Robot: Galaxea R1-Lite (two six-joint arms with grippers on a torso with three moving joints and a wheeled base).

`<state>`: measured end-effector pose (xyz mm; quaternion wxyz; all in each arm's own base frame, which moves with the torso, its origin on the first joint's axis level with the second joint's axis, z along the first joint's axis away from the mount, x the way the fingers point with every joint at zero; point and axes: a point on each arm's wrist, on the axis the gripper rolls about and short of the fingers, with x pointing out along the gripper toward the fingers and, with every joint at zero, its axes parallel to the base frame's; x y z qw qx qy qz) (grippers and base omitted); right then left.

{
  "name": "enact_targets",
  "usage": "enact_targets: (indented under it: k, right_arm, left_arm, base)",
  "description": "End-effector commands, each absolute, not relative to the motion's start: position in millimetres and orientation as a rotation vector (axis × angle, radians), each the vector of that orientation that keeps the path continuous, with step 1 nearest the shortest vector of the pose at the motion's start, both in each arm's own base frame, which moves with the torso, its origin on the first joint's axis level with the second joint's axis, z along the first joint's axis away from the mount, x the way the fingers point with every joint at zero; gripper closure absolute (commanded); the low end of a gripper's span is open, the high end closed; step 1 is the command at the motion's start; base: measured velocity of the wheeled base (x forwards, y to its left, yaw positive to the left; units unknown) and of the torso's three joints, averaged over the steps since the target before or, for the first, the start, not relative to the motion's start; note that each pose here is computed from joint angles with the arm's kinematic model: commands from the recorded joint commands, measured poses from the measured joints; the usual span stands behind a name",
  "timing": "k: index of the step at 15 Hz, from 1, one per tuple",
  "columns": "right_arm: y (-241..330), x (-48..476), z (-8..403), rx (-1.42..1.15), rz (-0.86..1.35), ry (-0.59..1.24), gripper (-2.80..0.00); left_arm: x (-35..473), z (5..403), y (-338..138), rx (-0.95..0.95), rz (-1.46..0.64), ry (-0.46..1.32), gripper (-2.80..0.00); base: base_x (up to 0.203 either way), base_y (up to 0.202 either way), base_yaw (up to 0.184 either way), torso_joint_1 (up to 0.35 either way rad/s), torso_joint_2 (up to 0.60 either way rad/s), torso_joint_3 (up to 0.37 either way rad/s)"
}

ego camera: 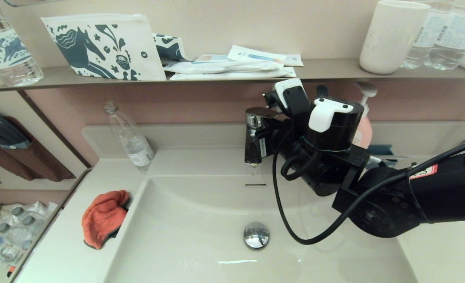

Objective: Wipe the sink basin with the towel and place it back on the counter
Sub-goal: Turn on the faucet

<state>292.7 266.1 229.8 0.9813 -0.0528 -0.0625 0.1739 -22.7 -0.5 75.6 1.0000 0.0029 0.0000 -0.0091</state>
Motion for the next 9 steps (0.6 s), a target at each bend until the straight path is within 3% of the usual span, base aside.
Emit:
enact_targets:
  k: [1, 9]
  right_arm:
    - [265.9, 292.0, 236.6, -0.098, 0.346, -0.150, 0.00]
    - [267.5, 295.4, 243.2, -0.098, 0.343, -0.176, 0.00]
  left_arm:
    - [-22.7, 75.7, -0.5, 0.006, -0.018, 0.000, 0.00]
    - [-22.7, 75.7, -0.5, 0.006, -0.018, 0.000, 0.00]
  base:
    - [0.000, 0.000, 0.000, 0.000, 0.00, 0.000]
    - [0.000, 0.000, 0.000, 0.000, 0.00, 0.000]
